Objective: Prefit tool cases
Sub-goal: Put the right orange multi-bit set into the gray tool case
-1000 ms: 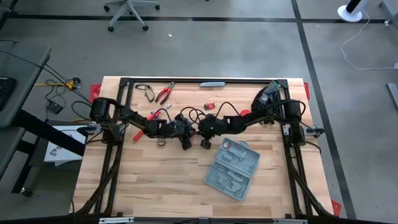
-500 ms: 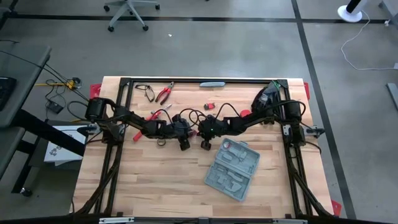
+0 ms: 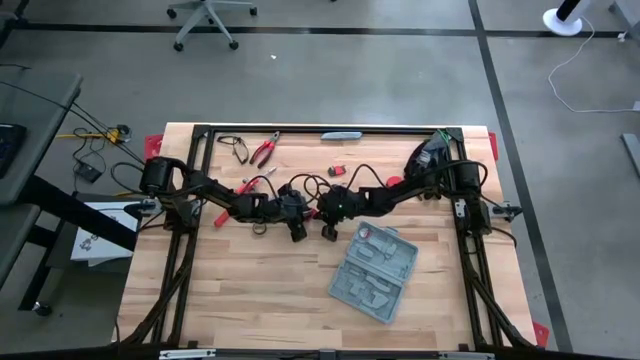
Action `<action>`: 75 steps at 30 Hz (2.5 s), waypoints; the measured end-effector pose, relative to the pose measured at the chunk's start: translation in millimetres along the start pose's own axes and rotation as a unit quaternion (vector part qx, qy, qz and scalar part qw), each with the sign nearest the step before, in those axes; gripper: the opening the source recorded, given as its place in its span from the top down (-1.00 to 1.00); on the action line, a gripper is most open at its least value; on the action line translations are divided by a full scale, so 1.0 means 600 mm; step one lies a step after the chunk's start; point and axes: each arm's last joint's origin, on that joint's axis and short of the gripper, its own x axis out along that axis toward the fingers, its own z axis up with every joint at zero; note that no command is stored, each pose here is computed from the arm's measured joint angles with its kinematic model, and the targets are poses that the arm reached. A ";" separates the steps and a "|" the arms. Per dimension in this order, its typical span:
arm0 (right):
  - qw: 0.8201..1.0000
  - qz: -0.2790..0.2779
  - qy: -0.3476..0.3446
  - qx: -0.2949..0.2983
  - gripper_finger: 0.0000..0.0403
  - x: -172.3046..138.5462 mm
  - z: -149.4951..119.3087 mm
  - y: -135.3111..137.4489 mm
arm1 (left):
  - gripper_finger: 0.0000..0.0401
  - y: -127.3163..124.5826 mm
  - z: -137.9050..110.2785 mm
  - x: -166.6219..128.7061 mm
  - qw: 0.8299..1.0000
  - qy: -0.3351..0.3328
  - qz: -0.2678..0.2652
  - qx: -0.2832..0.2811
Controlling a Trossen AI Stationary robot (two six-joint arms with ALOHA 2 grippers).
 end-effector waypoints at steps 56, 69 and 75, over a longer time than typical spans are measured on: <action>0.990 -0.108 0.056 0.067 1.00 -0.237 -0.099 0.016 | 0.75 -0.035 0.061 -0.001 0.996 -0.024 -0.041 0.074; 0.982 -0.140 0.099 0.081 1.00 -0.301 -0.112 0.037 | 0.75 -0.051 0.054 -0.006 0.996 -0.010 -0.072 0.058; 0.980 -0.153 0.089 0.093 1.00 -0.286 -0.108 0.026 | 0.75 -0.053 0.049 -0.007 0.995 0.008 -0.093 0.040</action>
